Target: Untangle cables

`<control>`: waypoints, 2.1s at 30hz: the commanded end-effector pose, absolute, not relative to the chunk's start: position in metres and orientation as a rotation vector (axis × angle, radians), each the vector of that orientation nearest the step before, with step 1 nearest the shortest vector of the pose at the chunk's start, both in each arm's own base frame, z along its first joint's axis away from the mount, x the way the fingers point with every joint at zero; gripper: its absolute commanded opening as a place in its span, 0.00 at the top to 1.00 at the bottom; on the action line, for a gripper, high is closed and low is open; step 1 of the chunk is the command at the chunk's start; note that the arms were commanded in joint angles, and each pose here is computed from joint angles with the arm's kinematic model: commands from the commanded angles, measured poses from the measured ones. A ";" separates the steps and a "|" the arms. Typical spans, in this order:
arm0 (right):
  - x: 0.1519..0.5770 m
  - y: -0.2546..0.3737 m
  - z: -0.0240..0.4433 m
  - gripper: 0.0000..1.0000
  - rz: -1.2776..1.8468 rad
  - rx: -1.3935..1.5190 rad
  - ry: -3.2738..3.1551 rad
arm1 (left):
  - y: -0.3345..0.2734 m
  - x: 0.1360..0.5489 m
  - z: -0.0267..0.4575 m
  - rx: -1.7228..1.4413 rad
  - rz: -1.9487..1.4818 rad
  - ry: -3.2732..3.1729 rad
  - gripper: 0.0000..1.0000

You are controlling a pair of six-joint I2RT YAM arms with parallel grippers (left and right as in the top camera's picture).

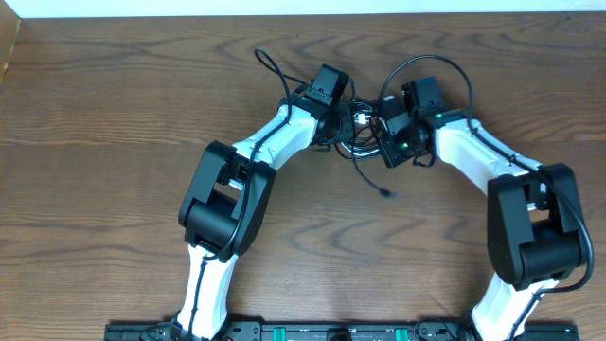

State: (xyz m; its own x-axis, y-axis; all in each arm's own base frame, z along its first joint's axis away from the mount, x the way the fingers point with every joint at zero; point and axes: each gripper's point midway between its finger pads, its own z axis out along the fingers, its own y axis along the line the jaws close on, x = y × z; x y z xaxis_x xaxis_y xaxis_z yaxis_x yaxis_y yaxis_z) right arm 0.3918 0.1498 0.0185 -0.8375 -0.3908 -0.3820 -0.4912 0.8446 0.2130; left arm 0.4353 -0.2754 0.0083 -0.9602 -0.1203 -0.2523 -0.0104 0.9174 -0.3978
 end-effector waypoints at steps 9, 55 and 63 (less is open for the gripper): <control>0.398 0.147 0.138 0.99 0.849 -0.488 2.436 | -0.252 0.435 -0.016 -0.157 -0.464 2.850 0.68; 0.392 0.175 0.001 0.61 0.503 -0.933 2.587 | -0.253 0.436 -0.016 -0.156 -0.467 2.845 0.68; 0.383 0.176 -0.029 0.62 0.502 -0.981 2.627 | -0.253 0.436 -0.016 -0.156 -0.468 2.843 0.68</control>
State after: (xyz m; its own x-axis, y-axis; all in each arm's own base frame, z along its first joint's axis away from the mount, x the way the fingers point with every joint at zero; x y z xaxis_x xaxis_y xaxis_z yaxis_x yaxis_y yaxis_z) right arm 0.4036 0.1664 0.0058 -0.7184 -0.5308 -0.4496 -0.6500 0.7425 0.1620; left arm 0.4404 -0.2677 0.0079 -0.9551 -0.1356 -0.2632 -0.0252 0.9230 -0.3840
